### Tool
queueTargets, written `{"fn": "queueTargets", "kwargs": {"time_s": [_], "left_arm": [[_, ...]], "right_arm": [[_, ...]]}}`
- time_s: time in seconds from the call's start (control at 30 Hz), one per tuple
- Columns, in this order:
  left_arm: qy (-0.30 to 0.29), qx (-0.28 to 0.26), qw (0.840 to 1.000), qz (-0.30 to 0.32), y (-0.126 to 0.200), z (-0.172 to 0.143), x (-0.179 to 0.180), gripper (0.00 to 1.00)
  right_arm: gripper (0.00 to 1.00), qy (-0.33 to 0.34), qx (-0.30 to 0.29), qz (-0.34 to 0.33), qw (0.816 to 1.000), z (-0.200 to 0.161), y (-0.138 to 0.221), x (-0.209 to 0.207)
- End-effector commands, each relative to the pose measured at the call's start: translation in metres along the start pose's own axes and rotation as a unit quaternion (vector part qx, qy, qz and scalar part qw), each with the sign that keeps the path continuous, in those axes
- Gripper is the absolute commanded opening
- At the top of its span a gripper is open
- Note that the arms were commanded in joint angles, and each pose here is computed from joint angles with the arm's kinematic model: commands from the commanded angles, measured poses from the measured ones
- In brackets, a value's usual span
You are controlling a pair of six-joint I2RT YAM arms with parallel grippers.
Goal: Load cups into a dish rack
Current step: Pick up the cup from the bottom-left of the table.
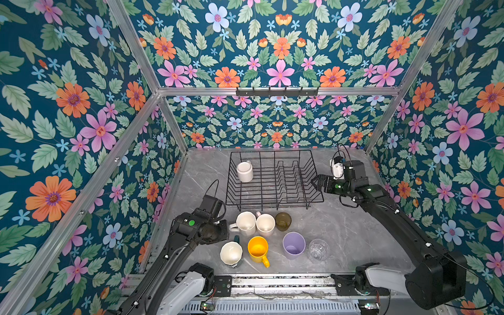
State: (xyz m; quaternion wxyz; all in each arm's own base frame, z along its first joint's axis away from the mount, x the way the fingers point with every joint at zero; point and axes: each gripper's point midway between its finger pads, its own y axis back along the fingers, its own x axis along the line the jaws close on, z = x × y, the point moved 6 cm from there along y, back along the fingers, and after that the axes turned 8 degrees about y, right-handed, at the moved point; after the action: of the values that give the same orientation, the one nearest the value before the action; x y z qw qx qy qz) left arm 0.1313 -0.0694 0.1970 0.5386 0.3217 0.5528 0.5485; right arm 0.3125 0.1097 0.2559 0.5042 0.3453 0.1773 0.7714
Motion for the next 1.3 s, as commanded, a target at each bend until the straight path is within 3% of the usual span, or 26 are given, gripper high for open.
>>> {"fn": "queueTargets", "kwargs": {"time_s": [0.0, 0.6, 1.27], "left_arm": [[0.001, 0.021, 0.999, 0.029, 0.002, -0.011, 0.010, 0.43], [-0.052, 0.061, 0.997, 0.002, -0.007, -0.027, 0.008, 0.42], [-0.041, 0.068, 0.996, 0.027, -0.031, -0.029, 0.006, 0.39]], "right_arm": [[0.99, 0.005, -0.009, 0.005, 1.000, 0.005, -0.001, 0.002], [0.98, 0.001, -0.006, 0.009, 1.000, 0.004, -0.002, 0.002], [0.98, -0.001, -0.002, 0.005, 1.000, 0.000, -0.003, 0.000]]}}
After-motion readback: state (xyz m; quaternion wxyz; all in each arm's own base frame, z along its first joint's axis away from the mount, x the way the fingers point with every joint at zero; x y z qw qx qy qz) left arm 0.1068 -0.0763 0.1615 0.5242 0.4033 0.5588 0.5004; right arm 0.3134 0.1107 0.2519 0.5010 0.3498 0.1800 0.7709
